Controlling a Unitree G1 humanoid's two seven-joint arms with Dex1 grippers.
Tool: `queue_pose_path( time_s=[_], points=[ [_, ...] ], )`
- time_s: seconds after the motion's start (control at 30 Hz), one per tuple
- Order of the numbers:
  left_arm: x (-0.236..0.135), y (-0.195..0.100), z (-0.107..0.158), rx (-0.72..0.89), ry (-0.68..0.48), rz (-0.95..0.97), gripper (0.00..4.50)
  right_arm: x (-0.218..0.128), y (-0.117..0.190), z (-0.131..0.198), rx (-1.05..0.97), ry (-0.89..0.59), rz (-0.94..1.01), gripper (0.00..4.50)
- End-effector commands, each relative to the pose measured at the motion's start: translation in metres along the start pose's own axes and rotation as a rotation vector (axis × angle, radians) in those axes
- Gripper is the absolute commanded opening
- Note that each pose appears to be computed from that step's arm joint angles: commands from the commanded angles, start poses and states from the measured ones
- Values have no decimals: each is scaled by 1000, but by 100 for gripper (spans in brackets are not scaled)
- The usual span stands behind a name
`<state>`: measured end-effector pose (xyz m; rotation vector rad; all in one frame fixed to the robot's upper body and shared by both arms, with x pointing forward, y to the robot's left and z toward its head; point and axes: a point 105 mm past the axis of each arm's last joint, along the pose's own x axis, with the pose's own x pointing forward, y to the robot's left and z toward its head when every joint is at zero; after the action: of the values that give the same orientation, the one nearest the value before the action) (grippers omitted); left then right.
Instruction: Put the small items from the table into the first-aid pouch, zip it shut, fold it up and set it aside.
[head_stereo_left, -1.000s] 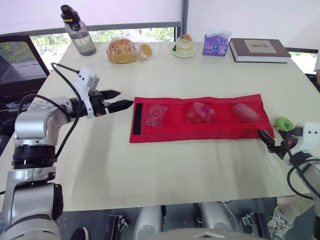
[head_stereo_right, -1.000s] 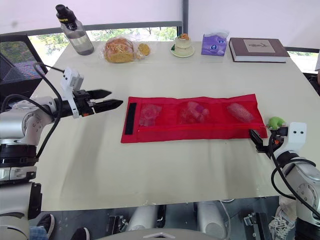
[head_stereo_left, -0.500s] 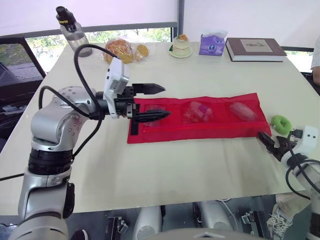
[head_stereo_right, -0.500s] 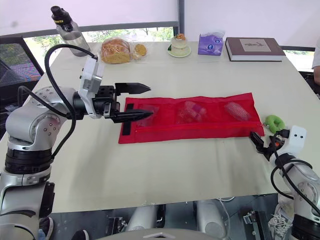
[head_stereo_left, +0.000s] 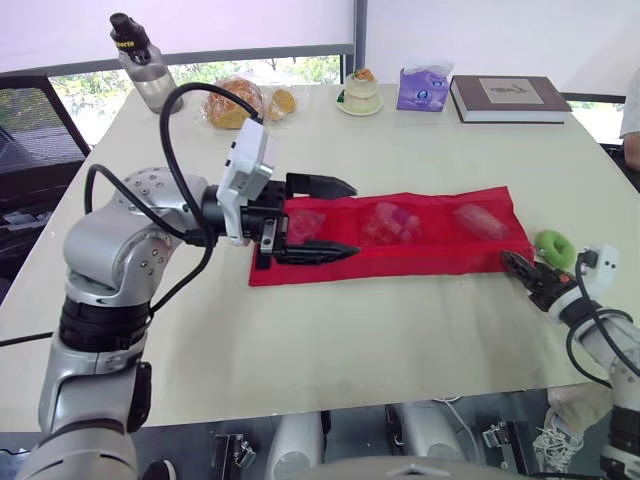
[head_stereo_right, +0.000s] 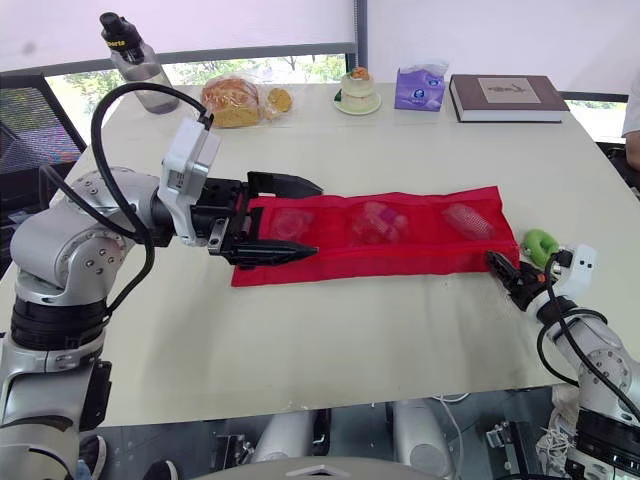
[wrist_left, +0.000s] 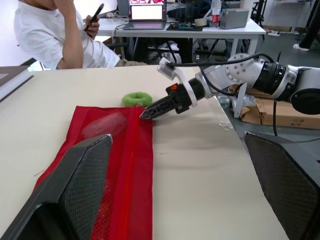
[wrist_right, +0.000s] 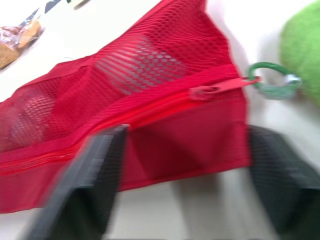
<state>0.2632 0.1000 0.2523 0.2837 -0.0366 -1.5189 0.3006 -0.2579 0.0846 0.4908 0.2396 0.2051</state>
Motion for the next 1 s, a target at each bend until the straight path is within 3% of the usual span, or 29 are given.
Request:
queue_pose_path(
  time_s=[0.03, 0.13, 0.4, 0.67, 0.87, 1.0],
  points=[
    [-2, -2, 3, 29, -1, -6, 450, 5, 13, 2, -24, -15, 63, 155],
    [-2, -2, 2, 26, 1, -3, 450, 7, 15, 1, -39, -15, 71, 3],
    [-4, 0, 0, 30, 8, 6, 450, -4, 5, 21, -59, -78, 43, 3],
    [-3, 2, 13, 42, -33, 20, 450, -58, -4, 77, -240, -147, 68, 3],
    [-3, 6, 22, 59, -49, 15, 450, -71, 31, 104, -460, -80, 212, 3],
    [0, 7, 21, 64, -44, 4, 450, -55, 80, 92, -616, 16, 388, 3]
  ],
)
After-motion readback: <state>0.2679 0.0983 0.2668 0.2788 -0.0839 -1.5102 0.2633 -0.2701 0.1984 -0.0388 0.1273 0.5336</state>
